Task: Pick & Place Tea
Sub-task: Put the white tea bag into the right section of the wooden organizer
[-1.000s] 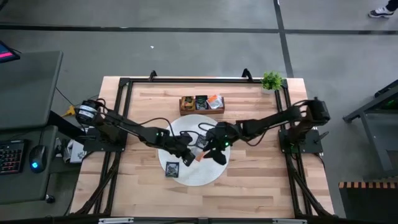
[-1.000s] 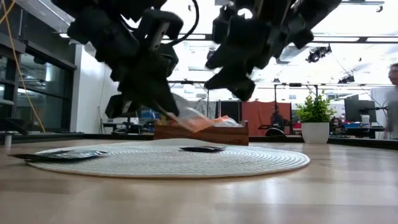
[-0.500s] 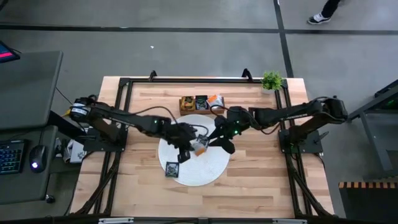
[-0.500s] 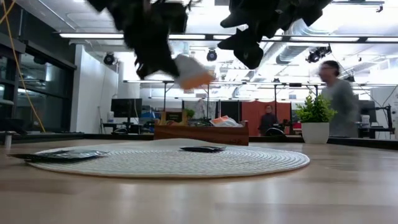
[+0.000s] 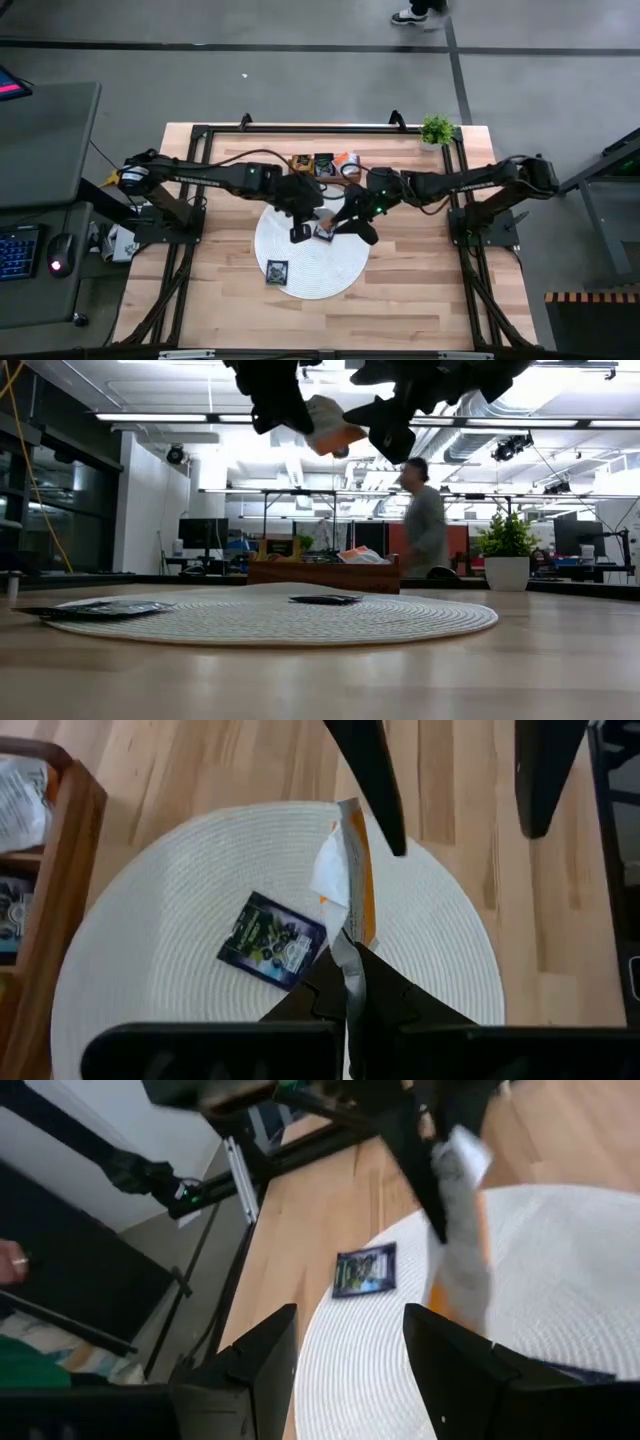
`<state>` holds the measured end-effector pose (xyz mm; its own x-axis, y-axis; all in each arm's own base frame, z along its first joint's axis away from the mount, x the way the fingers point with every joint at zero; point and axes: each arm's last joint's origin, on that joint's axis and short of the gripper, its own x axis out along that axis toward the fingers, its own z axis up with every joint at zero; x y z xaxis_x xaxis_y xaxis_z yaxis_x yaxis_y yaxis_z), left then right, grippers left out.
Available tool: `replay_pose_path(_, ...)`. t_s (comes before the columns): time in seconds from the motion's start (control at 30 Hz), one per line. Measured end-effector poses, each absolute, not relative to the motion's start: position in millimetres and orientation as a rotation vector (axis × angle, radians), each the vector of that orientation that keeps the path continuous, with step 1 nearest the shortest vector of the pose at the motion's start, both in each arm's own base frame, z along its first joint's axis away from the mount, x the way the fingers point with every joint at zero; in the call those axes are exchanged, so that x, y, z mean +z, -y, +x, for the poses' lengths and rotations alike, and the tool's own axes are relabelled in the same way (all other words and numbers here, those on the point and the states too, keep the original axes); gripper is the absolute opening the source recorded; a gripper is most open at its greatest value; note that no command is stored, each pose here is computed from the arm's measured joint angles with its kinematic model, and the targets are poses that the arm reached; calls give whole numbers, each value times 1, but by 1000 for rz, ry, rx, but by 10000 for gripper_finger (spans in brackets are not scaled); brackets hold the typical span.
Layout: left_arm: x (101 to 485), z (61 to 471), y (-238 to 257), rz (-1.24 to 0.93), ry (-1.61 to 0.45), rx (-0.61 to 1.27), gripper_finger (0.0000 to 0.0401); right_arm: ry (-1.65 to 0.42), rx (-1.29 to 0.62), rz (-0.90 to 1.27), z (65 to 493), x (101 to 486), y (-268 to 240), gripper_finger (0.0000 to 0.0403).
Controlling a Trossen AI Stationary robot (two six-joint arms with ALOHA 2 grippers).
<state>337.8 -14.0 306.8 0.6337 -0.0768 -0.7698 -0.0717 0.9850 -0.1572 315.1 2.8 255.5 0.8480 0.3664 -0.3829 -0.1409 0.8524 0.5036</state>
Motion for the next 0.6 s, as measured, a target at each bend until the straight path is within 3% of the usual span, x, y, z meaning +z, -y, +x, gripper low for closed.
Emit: replay_pose_path(0.6, 304, 335, 15, -183, -929, 5, 0, -401, 217, 422, 318, 280, 27, 180)
